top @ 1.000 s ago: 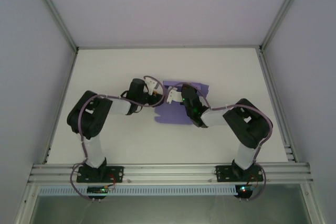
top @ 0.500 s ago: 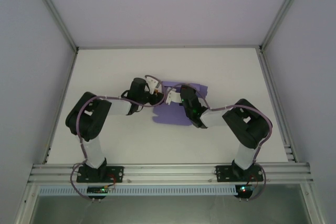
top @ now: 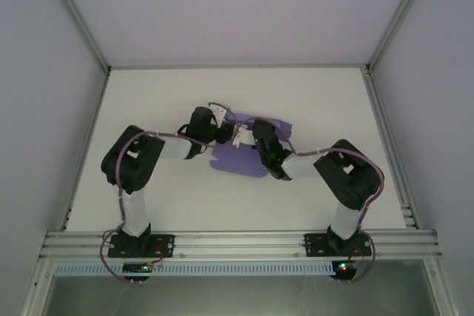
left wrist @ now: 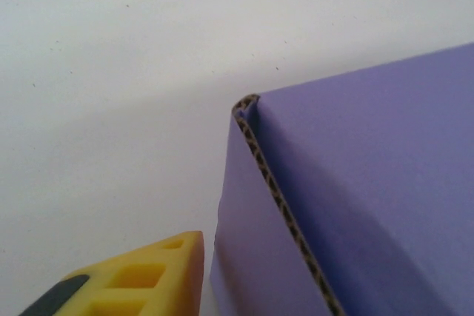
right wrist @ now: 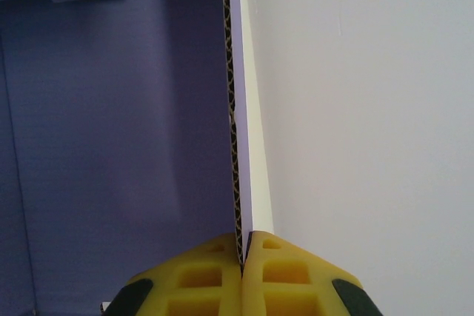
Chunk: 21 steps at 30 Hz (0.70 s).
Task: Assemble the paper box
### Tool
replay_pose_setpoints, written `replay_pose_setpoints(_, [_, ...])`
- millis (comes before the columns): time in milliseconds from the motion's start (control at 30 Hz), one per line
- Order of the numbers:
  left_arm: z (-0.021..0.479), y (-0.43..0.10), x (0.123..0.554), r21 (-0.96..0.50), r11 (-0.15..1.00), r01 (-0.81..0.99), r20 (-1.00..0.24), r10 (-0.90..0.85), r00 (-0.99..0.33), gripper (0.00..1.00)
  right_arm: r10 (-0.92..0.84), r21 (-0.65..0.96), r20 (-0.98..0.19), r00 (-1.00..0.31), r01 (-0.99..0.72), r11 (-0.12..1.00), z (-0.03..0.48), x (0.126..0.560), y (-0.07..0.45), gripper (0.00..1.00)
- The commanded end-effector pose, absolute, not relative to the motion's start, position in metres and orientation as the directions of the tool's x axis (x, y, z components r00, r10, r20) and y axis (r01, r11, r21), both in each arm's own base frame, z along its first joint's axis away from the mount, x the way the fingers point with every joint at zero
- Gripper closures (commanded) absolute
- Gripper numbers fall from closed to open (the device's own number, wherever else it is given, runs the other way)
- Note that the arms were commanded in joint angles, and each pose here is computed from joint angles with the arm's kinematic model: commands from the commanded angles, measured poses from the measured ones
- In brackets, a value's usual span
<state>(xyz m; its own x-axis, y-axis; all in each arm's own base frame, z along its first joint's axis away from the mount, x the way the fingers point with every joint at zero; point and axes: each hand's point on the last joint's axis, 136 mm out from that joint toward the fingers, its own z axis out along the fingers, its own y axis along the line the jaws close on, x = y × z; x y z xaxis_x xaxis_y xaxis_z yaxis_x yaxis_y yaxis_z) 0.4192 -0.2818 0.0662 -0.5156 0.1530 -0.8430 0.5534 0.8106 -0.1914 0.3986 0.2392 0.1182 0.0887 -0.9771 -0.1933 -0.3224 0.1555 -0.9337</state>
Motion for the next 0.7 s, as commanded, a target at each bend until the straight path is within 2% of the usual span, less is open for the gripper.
replay_pose_setpoints(0, [0.063, -0.266, 0.442, -0.145, 0.880, 0.453, -0.858, 0.116, -0.500, 0.75, -0.976, -0.849, -0.158, 0.149, -0.525, 0.057, 0.063, 0.368, 0.248, 1.00])
replay_pose_setpoints(67, [0.058, -0.263, 0.442, -0.139, 0.887, 0.441, -0.855, 0.118, -0.505, 0.81, -0.974, -0.843, -0.178, 0.143, -0.532, 0.076, 0.064, 0.367, 0.249, 1.00])
replay_pose_setpoints(167, [0.053, -0.260, 0.441, -0.129, 0.895, 0.428, -0.847, 0.125, -0.516, 1.00, -0.966, -0.836, -0.227, 0.120, -0.533, 0.131, 0.073, 0.368, 0.248, 1.00])
replay_pose_setpoints(200, [0.053, -0.260, 0.440, -0.127, 0.894, 0.430, -0.848, 0.127, -0.515, 1.00, -0.961, -0.836, -0.258, 0.099, -0.522, 0.171, 0.079, 0.371, 0.247, 0.96])
replay_pose_setpoints(333, [0.054, -0.258, 0.433, -0.129, 0.887, 0.444, -0.852, 0.130, -0.508, 1.00, -0.911, -0.826, -0.413, -0.004, -0.419, 0.376, 0.122, 0.384, 0.235, 0.54])
replay_pose_setpoints(433, [0.059, -0.260, 0.426, -0.142, 0.873, 0.467, -0.856, 0.129, -0.501, 1.00, -0.851, -0.781, -0.519, -0.084, -0.359, 0.512, 0.148, 0.385, 0.216, 0.32])
replay_pose_setpoints(567, [0.064, -0.262, 0.417, -0.146, 0.849, 0.507, -0.860, 0.145, -0.489, 1.00, -0.777, -0.665, -0.606, -0.171, -0.427, 0.613, 0.153, 0.369, 0.197, 0.24])
replay_pose_setpoints(667, [0.062, -0.267, 0.408, -0.138, 0.822, 0.553, -0.863, 0.175, -0.475, 1.00, -0.710, -0.505, -0.685, -0.163, -0.596, 0.625, 0.154, 0.341, 0.210, 0.18])
